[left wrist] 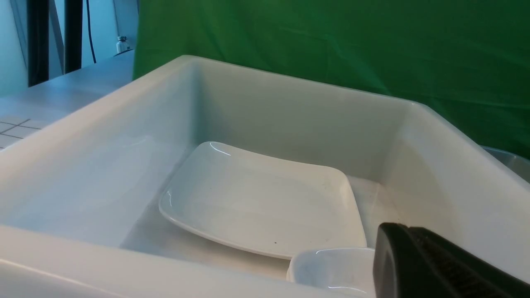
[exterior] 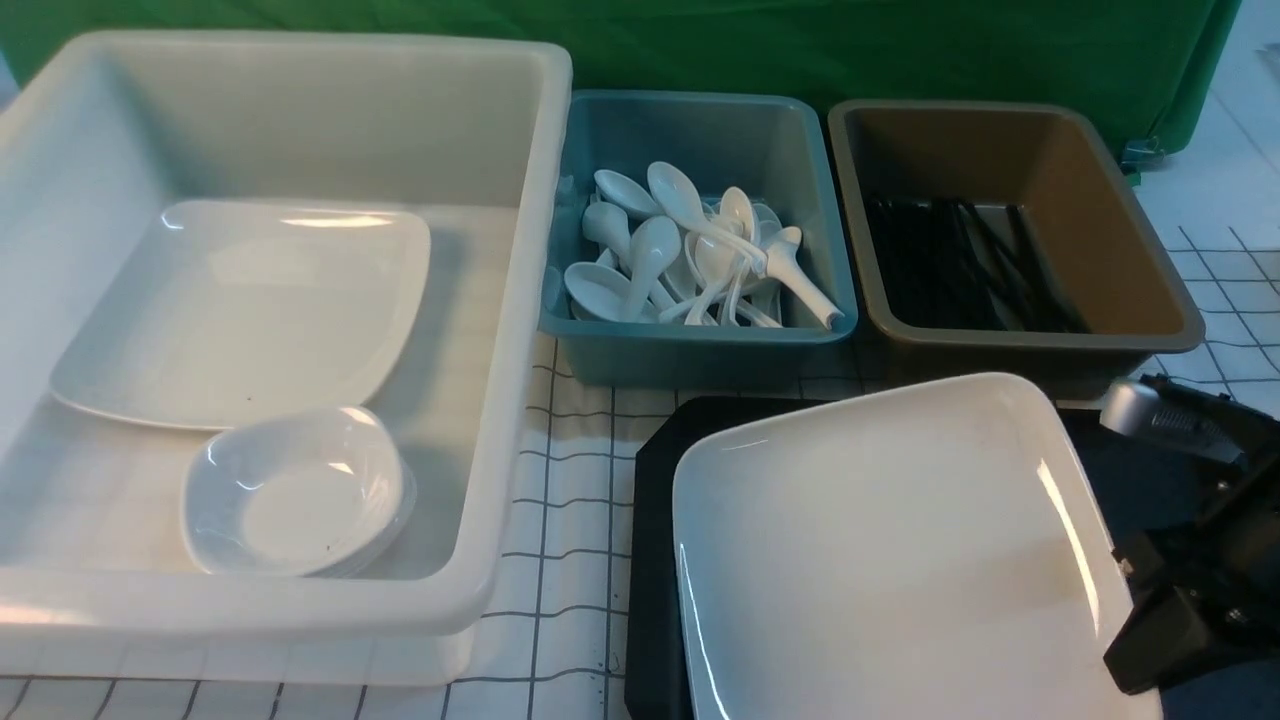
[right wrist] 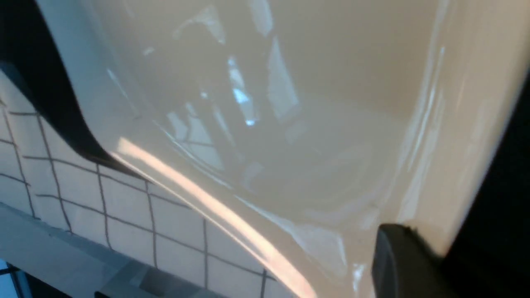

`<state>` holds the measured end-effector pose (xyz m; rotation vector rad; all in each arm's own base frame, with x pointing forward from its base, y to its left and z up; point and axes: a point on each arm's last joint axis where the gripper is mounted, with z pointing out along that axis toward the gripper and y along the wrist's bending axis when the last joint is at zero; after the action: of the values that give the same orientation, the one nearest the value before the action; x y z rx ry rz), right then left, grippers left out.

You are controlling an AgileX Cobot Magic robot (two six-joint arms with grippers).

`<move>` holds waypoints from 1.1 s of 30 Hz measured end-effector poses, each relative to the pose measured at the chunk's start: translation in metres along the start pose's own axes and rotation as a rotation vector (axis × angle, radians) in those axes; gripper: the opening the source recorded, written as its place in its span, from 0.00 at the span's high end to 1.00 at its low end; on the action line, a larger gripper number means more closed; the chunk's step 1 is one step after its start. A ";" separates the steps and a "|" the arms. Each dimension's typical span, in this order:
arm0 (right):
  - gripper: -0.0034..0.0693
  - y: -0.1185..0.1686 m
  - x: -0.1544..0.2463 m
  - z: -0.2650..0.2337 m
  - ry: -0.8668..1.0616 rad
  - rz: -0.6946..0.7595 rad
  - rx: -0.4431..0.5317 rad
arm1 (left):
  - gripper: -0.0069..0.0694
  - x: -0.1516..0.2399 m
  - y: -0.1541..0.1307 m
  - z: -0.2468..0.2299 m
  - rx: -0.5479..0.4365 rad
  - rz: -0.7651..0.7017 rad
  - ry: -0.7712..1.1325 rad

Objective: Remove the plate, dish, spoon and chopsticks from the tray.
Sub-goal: Use the right arm to grab a plate from the dinner plate, then use the right arm to put the plate into the large storage box on the left

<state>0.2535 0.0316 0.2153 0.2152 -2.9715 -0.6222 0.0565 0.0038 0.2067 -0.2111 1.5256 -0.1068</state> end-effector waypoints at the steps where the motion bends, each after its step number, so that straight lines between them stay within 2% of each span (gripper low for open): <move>1: 0.84 0.005 0.006 -0.010 -0.027 -0.010 0.012 | 0.90 0.000 0.000 0.000 0.000 0.000 0.000; 8: 0.85 0.022 0.039 -0.048 -0.157 -0.057 0.091 | 0.90 0.000 0.000 0.000 0.000 0.000 0.000; 14: 0.85 0.034 0.063 -0.068 -0.222 -0.086 0.121 | 0.90 0.000 0.000 0.000 0.000 0.000 0.000; 26: 0.85 0.042 0.081 -0.082 -0.307 -0.116 0.150 | 0.90 0.000 0.000 0.000 0.000 0.000 0.000; 33: 0.85 0.060 0.094 -0.118 -0.465 -0.153 0.177 | 0.90 0.000 0.000 0.000 0.000 0.000 0.000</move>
<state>0.1687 0.0247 0.3531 0.3588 -3.4905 -0.4766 0.0565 0.0038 0.2067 -0.2111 1.5256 -0.1067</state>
